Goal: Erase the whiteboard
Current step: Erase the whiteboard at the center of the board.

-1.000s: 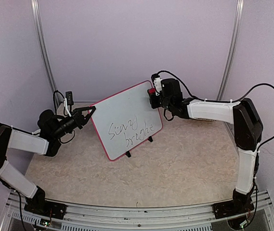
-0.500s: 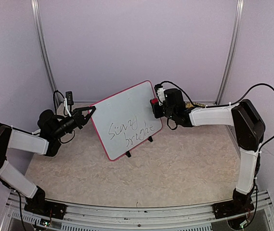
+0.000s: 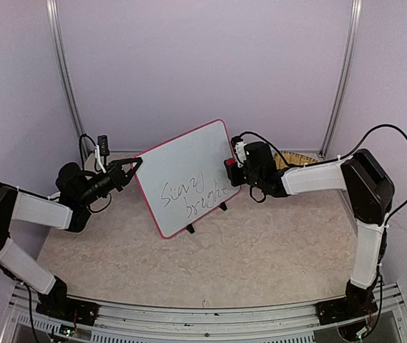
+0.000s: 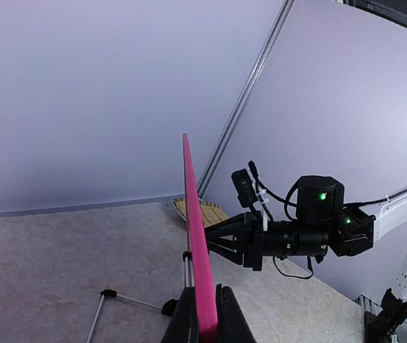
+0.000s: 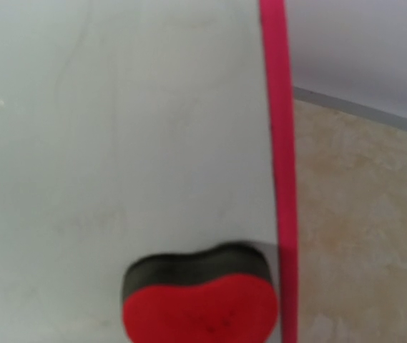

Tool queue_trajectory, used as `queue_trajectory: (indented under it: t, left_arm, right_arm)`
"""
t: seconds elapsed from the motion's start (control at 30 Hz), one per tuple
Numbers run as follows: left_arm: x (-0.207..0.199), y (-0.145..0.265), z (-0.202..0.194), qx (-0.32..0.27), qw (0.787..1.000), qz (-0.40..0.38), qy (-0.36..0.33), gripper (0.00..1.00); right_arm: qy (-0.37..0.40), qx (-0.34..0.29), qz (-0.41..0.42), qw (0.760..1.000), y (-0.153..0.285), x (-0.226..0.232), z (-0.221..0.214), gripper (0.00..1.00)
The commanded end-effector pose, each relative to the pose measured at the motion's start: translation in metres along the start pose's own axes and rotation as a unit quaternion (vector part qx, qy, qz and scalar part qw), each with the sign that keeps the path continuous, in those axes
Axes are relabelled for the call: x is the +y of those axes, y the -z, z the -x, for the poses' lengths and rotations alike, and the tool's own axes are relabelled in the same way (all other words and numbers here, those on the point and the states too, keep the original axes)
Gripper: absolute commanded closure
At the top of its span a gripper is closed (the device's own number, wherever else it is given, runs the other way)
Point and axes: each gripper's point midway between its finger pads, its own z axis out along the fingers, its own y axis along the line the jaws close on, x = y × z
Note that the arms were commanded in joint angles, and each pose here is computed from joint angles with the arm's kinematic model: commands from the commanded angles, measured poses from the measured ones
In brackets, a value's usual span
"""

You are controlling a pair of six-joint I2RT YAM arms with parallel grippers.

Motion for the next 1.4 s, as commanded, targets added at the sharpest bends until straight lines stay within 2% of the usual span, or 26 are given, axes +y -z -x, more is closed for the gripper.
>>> queue_trajectory:
  t: [0.0, 0.37, 0.5, 1.07, 1.37]
  left_arm:
    - [-0.026, -0.003, -0.024, 0.049, 0.996, -0.071, -0.019, 1.00]
    - [-0.026, -0.003, -0.023, 0.049, 0.996, -0.069, -0.020, 1.00]
    - [-0.025, -0.003, -0.023, 0.048, 0.996, -0.069, -0.020, 1.00]
    - [-0.025, -0.004, -0.026, 0.051, 0.996, -0.070, -0.018, 1.00]
    - [-0.025, -0.004, -0.026, 0.051, 0.996, -0.069, -0.017, 1.00]
  right_arm:
    - [0.006, -0.002, 0.033, 0.999, 0.003, 0.021, 0.016, 0.82]
    - [0.021, -0.059, 0.033, 0.997, 0.003, 0.028, 0.092, 0.81]
    - [0.025, -0.066, 0.027, 0.997, 0.002, 0.027, 0.103, 0.81]
    - [0.012, 0.017, 0.037, 0.999, -0.001, 0.024, 0.002, 0.82]
    - [0.034, 0.031, 0.029, 0.999, 0.006, 0.032, -0.019, 0.82]
